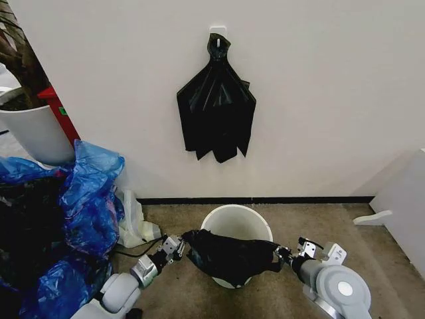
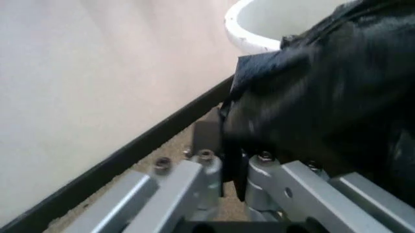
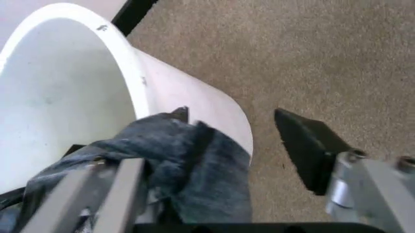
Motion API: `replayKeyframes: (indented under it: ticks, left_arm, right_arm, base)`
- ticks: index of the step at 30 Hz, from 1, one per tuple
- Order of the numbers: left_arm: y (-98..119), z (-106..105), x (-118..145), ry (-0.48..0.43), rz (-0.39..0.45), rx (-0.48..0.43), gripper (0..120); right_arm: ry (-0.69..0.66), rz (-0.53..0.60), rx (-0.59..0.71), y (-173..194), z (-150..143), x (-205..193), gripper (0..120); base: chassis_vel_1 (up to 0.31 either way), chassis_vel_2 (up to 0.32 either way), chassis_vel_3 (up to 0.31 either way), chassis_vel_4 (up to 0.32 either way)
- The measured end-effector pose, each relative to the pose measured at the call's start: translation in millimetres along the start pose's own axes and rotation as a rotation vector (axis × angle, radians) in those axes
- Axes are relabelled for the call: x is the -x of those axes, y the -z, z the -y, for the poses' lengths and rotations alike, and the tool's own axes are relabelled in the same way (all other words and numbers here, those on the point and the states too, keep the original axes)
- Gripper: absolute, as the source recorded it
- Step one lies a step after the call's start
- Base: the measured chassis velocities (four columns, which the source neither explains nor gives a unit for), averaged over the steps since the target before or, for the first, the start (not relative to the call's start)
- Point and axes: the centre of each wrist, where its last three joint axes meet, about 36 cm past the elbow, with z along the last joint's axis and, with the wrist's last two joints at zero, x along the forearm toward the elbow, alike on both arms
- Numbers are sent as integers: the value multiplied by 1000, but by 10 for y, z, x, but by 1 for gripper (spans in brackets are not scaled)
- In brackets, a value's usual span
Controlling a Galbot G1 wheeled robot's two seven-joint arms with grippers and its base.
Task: Place the garbage bag over the trash bin.
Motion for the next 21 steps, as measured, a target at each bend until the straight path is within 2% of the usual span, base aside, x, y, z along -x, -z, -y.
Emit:
replayKeyframes:
  ticks: [3, 4, 5, 6, 9, 13, 14, 18, 19, 20, 21]
  left_arm:
    - [31, -51, -71, 16, 0, 10, 21]
    - [38, -61, -88, 18, -1, 12, 21]
    - [51, -84, -126, 23, -4, 15, 28]
    - [51, -84, -126, 23, -4, 15, 28]
    - [85, -131, -219, 33, -7, 16, 41]
    - [141, -152, -257, 19, 7, 2, 58]
    - [141, -152, -257, 19, 7, 2, 58]
    - [211, -222, -249, -19, 27, 10, 76]
    - [213, -224, -249, -20, 28, 10, 76]
    - [230, -246, -254, -42, 30, 13, 82]
    - [236, -252, -257, -52, 30, 14, 84]
  right_arm:
    - [-7, 4, -10, -9, -40, -93, 62]
    - [-7, 5, -12, -10, -46, -108, 64]
    - [-8, 5, -19, -17, -56, -148, 69]
    - [-8, 5, -19, -17, -56, -148, 69]
    - [-10, -1, -34, -41, -71, -245, 84]
    - [-18, -5, -53, -63, -73, -327, 98]
    - [-18, -5, -53, -63, -73, -327, 98]
    - [-27, -6, -66, -61, -80, -390, 100]
    - [-28, -6, -66, -61, -80, -391, 100]
    - [-32, -8, -72, -62, -78, -406, 100]
    - [-33, -9, -73, -63, -77, -408, 100]
  base:
    - [0, 0, 0, 0]
    - [0, 0, 0, 0]
    - [0, 0, 0, 0]
    - [0, 0, 0, 0]
    - [0, 0, 0, 0]
    - [0, 0, 0, 0]
    - [0, 0, 0, 0]
    - [0, 0, 0, 0]
    - [0, 0, 0, 0]
    - [0, 0, 0, 0]
    - [0, 0, 0, 0]
